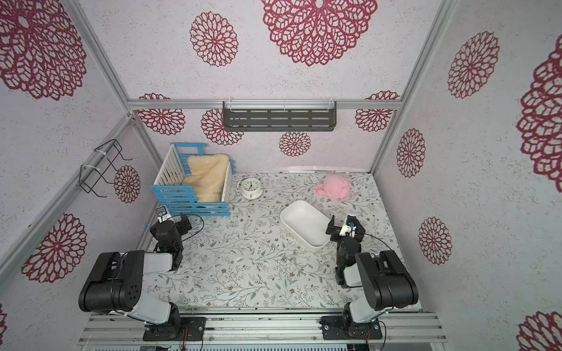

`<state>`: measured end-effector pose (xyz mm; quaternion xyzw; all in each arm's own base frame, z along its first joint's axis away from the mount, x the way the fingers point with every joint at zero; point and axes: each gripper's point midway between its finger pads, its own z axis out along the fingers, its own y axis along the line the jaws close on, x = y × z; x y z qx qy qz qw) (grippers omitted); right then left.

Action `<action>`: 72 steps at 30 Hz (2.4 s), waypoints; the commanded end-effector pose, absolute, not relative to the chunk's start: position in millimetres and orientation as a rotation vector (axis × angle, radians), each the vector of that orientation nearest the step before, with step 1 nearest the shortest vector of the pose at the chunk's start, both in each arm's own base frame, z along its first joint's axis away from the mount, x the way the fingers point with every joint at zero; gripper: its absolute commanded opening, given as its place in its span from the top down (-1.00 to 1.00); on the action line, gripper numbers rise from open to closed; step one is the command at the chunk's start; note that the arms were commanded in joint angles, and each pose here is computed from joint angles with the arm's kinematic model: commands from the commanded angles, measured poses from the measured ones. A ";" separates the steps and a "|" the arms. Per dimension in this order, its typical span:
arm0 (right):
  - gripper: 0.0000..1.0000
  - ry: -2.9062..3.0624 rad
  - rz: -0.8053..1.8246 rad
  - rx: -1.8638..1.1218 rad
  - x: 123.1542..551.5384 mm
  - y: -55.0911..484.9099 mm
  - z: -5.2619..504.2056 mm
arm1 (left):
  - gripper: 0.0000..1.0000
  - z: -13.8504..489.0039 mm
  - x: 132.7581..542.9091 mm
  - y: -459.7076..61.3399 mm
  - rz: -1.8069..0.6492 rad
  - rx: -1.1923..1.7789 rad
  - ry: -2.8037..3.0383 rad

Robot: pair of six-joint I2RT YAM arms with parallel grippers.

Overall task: Put the screws on the desktop into the storage box
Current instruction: Move the storage box to the center of the board.

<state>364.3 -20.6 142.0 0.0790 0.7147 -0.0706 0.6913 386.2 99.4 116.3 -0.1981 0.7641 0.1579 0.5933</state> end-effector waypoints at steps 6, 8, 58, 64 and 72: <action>-0.98 1.534 -0.138 0.184 365.3 -18.3 158.9 | -0.95 124.8 389.4 95.6 0.354 -0.439 1.750; -0.98 1.534 -0.136 0.184 365.3 -18.1 159.0 | -0.95 124.2 389.4 95.9 0.355 -0.439 1.751; -0.98 1.568 -0.175 0.175 387.0 -14.6 223.2 | -0.95 196.5 385.6 83.9 0.417 -0.428 1.724; -0.98 1.758 -0.154 0.452 376.2 -31.7 246.3 | -0.95 255.8 379.9 54.1 0.240 -0.464 1.870; -0.98 2.140 0.143 0.702 321.8 1.7 205.7 | -0.93 254.5 379.3 -31.1 -0.176 -0.207 2.242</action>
